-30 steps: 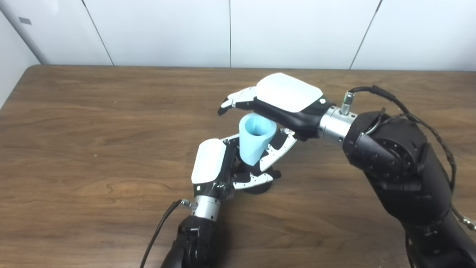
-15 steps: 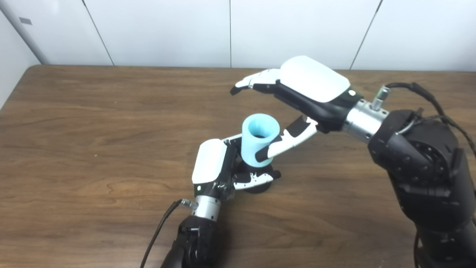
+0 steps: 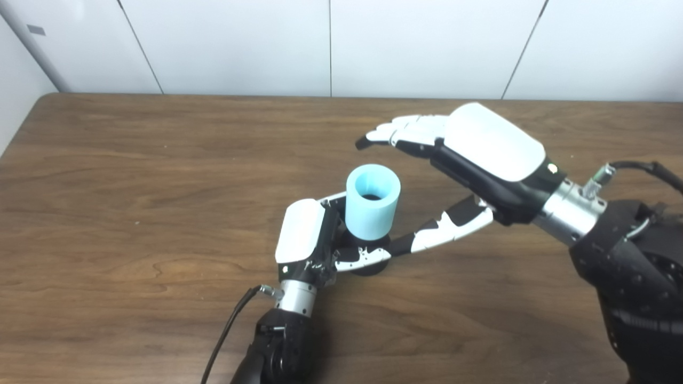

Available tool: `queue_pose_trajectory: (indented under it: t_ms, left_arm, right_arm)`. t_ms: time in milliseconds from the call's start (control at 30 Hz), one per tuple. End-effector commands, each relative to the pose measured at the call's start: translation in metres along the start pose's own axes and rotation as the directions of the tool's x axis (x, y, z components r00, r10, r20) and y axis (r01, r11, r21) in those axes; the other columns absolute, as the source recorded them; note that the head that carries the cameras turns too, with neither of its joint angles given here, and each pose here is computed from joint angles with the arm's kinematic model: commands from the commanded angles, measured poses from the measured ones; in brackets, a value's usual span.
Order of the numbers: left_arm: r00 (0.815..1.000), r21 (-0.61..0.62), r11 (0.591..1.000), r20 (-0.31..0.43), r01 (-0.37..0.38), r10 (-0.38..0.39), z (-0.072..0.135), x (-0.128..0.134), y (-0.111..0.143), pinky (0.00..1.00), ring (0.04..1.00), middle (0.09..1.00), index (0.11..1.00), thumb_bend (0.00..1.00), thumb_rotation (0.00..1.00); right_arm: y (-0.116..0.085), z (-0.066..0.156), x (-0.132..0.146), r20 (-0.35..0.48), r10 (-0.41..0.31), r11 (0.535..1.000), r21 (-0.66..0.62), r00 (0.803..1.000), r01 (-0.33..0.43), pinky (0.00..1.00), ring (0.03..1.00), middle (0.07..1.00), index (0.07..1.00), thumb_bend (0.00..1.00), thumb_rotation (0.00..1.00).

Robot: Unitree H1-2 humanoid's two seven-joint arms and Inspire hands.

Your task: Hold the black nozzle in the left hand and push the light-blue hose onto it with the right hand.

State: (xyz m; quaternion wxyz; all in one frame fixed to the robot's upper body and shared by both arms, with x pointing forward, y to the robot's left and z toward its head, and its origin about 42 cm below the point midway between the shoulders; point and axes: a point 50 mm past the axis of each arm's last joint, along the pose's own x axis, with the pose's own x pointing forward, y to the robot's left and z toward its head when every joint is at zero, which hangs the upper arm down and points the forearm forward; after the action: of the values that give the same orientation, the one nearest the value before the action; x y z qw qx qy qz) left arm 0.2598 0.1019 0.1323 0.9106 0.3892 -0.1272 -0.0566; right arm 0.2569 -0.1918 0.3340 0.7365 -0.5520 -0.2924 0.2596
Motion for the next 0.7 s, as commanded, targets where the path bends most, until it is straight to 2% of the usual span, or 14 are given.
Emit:
queue_pose_trajectory:
  t_ms: [0, 267, 467, 667]
  left_arm:
    - [0.997, 0.006, 0.998, -0.055, 0.059, -0.059, -0.007, -0.007, -0.013, 0.50, 0.530, 0.512, 0.476, 0.52, 0.00]
    - [0.995, -0.011, 0.997, -0.069, 0.077, -0.077, -0.007, -0.007, -0.012, 0.51, 0.526, 0.508, 0.480, 0.52, 0.00]
    - [0.995, -0.010, 0.997, -0.068, 0.075, -0.075, -0.009, -0.007, -0.013, 0.50, 0.520, 0.507, 0.480, 0.52, 0.00]
    - [0.996, -0.003, 0.998, -0.060, 0.069, -0.069, -0.010, -0.007, -0.015, 0.50, 0.521, 0.505, 0.480, 0.52, 0.00]
  right_arm:
    - [-0.007, 0.009, -0.007, 0.035, -0.056, 0.997, -0.058, 0.998, 0.058, 0.80, 0.894, 0.893, 0.854, 0.64, 0.67]
    - [0.020, 0.015, -0.014, 0.039, -0.018, 0.995, -0.100, 0.999, 0.022, 0.90, 0.993, 0.995, 0.909, 0.62, 0.69]
    - [0.037, 0.015, -0.015, 0.028, -0.011, 0.990, -0.140, 1.000, 0.015, 0.96, 1.000, 1.000, 0.968, 0.63, 0.72]
    - [0.042, 0.014, -0.019, 0.024, -0.011, 0.988, -0.155, 1.000, 0.015, 0.95, 1.000, 1.000, 0.979, 0.61, 0.73]
